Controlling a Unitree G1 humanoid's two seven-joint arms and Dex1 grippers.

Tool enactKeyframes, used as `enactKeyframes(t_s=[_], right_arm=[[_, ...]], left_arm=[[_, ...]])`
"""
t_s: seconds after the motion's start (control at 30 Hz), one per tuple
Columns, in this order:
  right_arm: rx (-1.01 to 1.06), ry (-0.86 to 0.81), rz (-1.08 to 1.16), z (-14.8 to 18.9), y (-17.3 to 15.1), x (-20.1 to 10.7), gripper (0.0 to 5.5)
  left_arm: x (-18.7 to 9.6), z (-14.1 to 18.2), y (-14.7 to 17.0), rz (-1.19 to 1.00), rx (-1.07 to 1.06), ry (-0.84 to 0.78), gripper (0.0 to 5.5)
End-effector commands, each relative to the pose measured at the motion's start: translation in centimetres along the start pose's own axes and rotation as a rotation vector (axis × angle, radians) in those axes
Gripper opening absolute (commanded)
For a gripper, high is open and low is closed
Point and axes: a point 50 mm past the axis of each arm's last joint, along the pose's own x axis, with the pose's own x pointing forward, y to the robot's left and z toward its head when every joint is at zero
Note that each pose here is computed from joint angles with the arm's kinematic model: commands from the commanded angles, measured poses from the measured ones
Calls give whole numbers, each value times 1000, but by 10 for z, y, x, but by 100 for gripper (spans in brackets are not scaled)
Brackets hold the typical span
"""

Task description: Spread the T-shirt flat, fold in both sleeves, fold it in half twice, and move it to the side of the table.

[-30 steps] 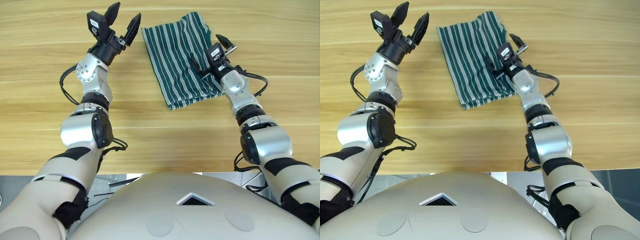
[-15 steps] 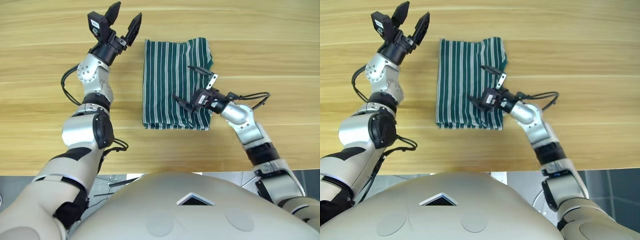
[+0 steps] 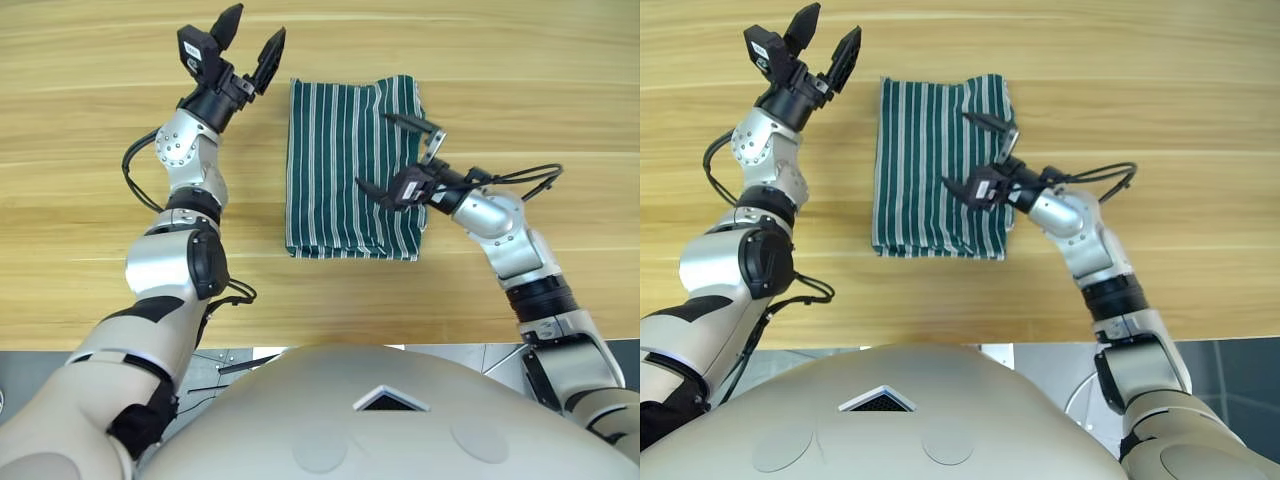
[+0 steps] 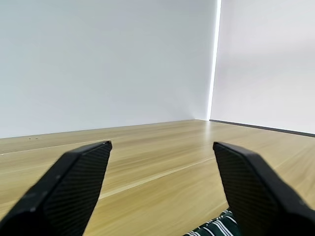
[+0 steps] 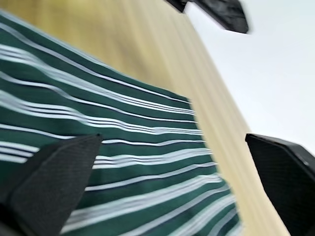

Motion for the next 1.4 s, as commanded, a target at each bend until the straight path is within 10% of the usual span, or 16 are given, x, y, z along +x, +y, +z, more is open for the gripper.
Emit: enactKeyframes(t_s=[0.03,0.47,0.8,1.4], right_arm=[[-38,-22,111,-2,10,-7,538],[-153,38,-295,3,-121,-111,538],[-111,229,327,-30,-31,-138,538],[-29,72,570,-16,28,-117,538]], left_arm=[[-1,2,-1,-31,63,6,384],[-58,88,11,-637,461,-77,384],[-127,43,-5,-970,620,425,384],[-142,6,-66,-1229,714,484,384]])
